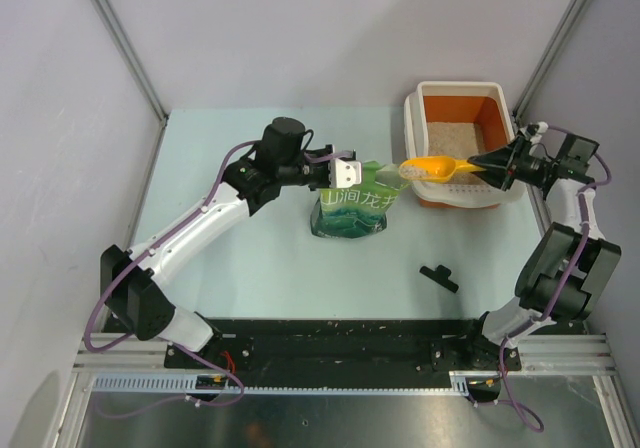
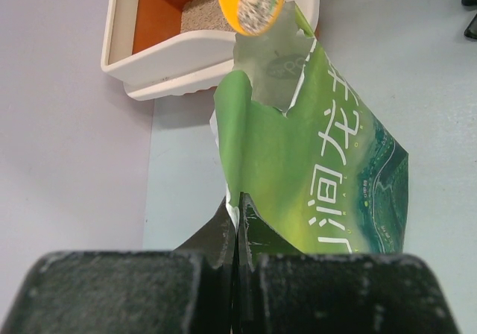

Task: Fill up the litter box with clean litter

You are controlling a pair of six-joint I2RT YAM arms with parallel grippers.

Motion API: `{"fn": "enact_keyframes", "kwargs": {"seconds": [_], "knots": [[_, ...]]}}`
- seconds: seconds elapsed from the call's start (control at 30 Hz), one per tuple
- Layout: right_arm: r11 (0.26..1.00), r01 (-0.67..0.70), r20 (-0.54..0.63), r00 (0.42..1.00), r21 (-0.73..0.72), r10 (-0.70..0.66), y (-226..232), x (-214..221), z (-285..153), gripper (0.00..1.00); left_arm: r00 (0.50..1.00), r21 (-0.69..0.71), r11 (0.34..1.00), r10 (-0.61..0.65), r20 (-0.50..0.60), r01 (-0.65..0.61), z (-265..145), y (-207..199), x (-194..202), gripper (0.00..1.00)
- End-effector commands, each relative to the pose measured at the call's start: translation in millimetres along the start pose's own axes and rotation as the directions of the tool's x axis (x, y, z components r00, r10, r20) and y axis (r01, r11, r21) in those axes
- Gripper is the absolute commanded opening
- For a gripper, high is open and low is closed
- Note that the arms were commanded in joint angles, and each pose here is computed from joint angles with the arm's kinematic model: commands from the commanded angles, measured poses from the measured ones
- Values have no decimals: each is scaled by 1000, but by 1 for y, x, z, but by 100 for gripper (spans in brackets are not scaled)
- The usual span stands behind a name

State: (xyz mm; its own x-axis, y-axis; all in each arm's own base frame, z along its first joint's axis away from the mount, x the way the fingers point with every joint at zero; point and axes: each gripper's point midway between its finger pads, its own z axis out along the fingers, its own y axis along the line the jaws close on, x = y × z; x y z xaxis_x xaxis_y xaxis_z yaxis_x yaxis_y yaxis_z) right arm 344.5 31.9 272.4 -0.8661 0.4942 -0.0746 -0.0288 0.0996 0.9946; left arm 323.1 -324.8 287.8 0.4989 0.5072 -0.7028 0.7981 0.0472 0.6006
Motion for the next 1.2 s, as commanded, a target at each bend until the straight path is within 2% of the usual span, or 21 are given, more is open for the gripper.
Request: {"fn": "enact_keyframes", "kwargs": {"seconds": [0.0, 0.13, 0.17, 0.27, 0.4, 0.67, 0.7, 0.77, 0.8, 0.87, 0.9, 0.93, 1.07, 1.17], "knots": [[999, 20, 37, 999, -26, -19, 13, -18, -13, 0, 991, -135, 987, 97, 88, -85, -15, 39, -40, 0], [999, 53, 121, 991, -5, -52, 17, -39, -24, 0, 992, -134, 987, 97, 81, -85, -14, 39, -37, 0], [995, 100, 142, 985, 1, -99, 19, -45, -27, 0, 992, -133, 988, 95, 83, -84, -14, 39, -38, 0], [995, 96, 254, 962, 21, -99, 20, -70, -42, 0, 992, -130, 988, 94, 82, -83, -13, 38, -38, 0], [994, 105, 410, 906, 21, -104, 21, -98, -65, 0, 992, -131, 988, 97, 75, -86, -12, 38, -36, 0], [983, 124, 587, 790, 133, -179, 8, -122, -93, 0, 991, -127, 987, 109, 77, -98, -10, 37, -37, 0], [963, 167, 620, 738, 213, -265, 8, -127, -98, 0, 991, -124, 988, 107, 79, -97, -9, 36, -37, 0], [950, 101, 644, 714, 295, -276, -9, -126, -101, 0, 991, -122, 988, 108, 81, -98, -7, 36, -38, 0], [914, 114, 651, 667, 390, -362, -15, -131, -105, 0, 990, -116, 988, 109, 86, -98, -6, 34, -40, 0], [877, 52, 646, 657, 477, -390, -31, -126, -106, 0, 991, -112, 989, 103, 91, -92, -5, 33, -41, 0], [840, 24, 650, 622, 542, -437, -38, -129, -110, 0, 991, -109, 990, 99, 94, -89, -5, 32, -42, 0], [813, 42, 618, 627, 581, -474, -37, -123, -103, 0, 990, -107, 990, 99, 100, -88, -5, 31, -45, 0], [715, 23, 584, 557, 699, -590, -34, -123, -103, 0, 991, -97, 992, 85, 108, -75, -8, 24, -45, 0], [676, 26, 571, 513, 736, -641, -28, -131, -98, 0, 990, -82, 995, 73, 122, -63, -12, 16, -47, 0]]}}
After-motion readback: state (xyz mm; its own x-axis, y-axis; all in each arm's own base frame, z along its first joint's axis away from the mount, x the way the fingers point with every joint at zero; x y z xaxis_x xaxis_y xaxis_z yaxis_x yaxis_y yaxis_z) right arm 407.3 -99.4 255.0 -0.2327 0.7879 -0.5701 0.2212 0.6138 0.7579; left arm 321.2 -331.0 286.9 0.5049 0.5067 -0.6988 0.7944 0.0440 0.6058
